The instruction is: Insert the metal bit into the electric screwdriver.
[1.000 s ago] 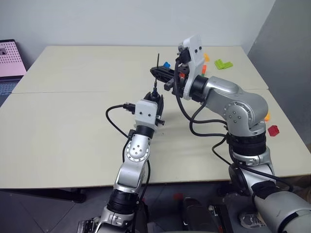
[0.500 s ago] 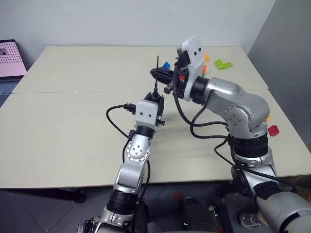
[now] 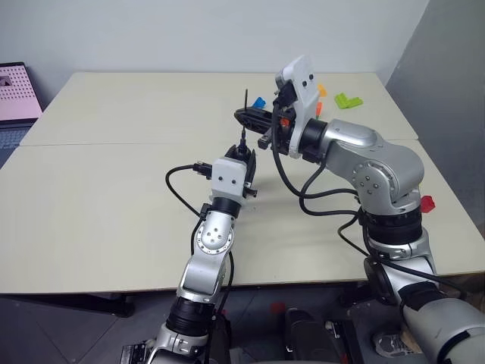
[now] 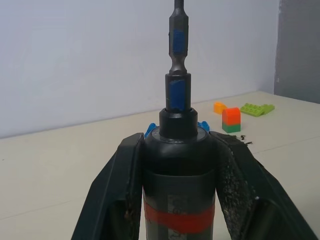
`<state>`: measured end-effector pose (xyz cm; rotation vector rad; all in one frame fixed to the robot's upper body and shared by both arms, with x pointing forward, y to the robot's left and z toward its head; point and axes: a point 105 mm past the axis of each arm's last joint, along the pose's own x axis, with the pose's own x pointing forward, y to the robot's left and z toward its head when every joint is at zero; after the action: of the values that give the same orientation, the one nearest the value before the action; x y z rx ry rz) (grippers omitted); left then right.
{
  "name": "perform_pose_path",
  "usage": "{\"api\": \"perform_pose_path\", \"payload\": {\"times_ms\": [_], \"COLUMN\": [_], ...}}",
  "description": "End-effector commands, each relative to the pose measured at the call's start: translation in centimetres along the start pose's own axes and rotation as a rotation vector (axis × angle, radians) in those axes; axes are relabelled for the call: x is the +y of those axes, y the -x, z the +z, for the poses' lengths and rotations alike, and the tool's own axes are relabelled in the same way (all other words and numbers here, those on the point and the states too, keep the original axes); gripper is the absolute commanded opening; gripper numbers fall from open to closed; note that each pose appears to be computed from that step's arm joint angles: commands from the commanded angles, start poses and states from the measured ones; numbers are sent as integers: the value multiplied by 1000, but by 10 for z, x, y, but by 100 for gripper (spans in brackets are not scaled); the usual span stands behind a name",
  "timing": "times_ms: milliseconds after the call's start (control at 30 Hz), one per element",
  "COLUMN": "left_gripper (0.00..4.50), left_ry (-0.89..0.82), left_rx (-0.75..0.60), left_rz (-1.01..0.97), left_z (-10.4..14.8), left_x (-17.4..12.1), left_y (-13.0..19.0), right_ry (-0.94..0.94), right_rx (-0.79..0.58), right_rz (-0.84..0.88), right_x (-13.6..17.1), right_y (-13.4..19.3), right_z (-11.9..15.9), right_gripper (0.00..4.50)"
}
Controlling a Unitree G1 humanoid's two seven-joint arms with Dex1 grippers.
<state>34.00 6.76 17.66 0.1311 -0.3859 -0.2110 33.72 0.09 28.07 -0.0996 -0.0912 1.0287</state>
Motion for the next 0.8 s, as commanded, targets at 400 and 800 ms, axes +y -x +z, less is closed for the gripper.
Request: {"api": "perform_pose_path", "payload": {"times_ms": [400,800], "left_gripper": [164,164], "left_ry": [-17,-14], "left_rx": [10,9], "left_rz": [34,39], "left_z": [-1,0], "left_x": [7,9], "left_y": [0,-1], "right_ry": [61,23], "right_rx": [-75,-105], "right_rz": [73,46], "right_x": [13,6], "right_y": [8,13], "right_z": [23,27], "right_gripper": [306,450]}}
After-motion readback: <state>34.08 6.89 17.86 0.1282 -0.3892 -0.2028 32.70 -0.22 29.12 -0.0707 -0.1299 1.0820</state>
